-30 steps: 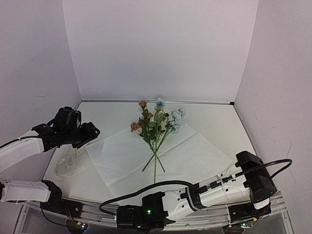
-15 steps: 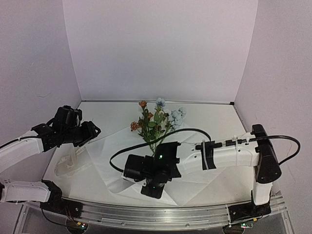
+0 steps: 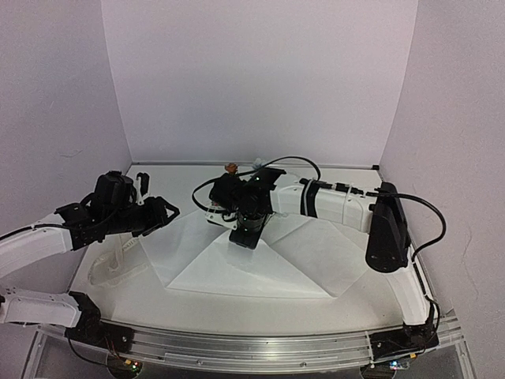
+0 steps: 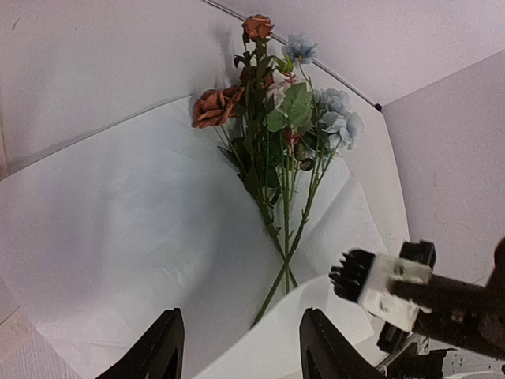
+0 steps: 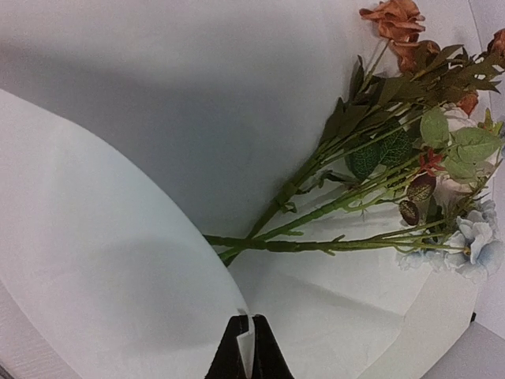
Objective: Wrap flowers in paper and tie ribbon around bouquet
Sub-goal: Fold the bottom corner of the flattened wrapping paper at the center of the board.
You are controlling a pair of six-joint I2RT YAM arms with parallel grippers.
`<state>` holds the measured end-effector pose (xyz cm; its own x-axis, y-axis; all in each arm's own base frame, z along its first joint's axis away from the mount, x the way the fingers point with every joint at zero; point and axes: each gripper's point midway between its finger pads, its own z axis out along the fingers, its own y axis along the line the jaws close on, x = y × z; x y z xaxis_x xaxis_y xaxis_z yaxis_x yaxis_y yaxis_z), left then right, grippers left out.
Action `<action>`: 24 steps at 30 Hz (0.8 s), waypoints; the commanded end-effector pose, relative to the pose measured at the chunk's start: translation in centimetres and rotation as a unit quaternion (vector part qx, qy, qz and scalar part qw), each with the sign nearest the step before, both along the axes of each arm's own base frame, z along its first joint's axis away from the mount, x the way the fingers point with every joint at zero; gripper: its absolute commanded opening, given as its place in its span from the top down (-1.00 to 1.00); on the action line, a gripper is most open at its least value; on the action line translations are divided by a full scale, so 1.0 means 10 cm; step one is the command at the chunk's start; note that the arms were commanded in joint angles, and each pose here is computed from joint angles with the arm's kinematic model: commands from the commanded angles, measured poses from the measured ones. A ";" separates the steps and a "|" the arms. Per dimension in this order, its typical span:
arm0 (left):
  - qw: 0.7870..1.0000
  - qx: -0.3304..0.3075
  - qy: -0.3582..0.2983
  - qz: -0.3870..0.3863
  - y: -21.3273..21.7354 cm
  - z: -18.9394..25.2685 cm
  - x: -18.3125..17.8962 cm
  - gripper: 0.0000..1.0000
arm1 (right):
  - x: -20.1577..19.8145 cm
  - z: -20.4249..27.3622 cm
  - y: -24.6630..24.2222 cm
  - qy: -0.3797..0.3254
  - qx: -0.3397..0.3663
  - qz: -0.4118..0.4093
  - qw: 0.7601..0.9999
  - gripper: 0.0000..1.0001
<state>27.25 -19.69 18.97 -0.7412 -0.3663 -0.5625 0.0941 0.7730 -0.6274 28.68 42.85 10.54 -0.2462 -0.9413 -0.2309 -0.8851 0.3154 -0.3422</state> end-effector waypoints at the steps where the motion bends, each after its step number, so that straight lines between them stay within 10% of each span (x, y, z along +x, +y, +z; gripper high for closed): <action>1: 0.998 -0.004 -0.034 -0.056 -0.34 0.05 -0.10 -0.04 | 0.35 0.01 -0.07 -0.014 -0.013 0.003 1.000 1.00; 24: 0.978 0.051 0.078 -0.185 -1.19 -1.17 -0.31 0.36 | 0.85 -0.35 -0.23 -0.020 -0.020 -0.041 0.999 1.00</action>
